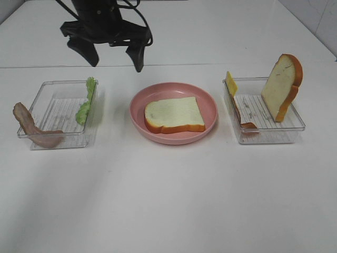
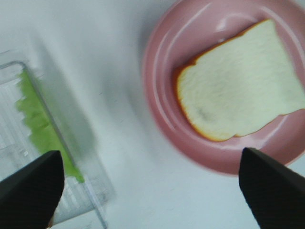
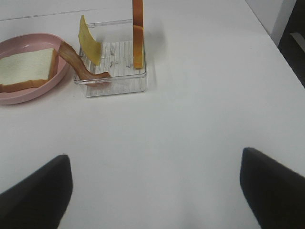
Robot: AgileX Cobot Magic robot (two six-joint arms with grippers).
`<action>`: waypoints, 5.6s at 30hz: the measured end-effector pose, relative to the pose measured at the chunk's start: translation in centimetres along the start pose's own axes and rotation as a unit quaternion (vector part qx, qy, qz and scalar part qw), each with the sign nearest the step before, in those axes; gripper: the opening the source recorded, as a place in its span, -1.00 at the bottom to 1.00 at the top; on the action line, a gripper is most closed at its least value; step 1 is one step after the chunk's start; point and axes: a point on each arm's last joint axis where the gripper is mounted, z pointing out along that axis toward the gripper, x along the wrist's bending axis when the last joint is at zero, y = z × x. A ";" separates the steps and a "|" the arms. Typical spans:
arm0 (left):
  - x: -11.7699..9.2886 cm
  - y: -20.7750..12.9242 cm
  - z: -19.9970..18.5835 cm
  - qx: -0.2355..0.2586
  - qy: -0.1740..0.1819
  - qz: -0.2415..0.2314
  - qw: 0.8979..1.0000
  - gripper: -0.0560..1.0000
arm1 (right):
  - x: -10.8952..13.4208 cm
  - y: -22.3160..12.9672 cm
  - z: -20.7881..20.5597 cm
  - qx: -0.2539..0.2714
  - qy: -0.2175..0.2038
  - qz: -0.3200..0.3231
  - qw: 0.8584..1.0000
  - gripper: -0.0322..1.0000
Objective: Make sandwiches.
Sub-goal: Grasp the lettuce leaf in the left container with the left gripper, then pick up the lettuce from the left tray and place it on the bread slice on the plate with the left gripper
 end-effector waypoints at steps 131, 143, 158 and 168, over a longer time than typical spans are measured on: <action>-8.6 2.4 1.8 -0.050 -0.264 -0.066 0.961 -0.88 | 0.0 0.0 0.0 0.000 0.000 0.000 1.000 0.79; -9.4 2.0 6.9 -0.027 -0.285 -0.093 0.954 -0.88 | 0.0 0.0 0.0 0.000 0.000 0.000 1.000 0.79; -8.0 1.4 10.5 -0.021 -0.206 -0.041 0.977 -0.88 | 0.0 0.0 0.0 0.000 0.000 0.000 1.000 0.79; -6.4 0.7 11.0 0.008 -0.115 0.015 0.993 -0.88 | 0.0 0.0 0.0 0.000 0.000 0.000 1.000 0.79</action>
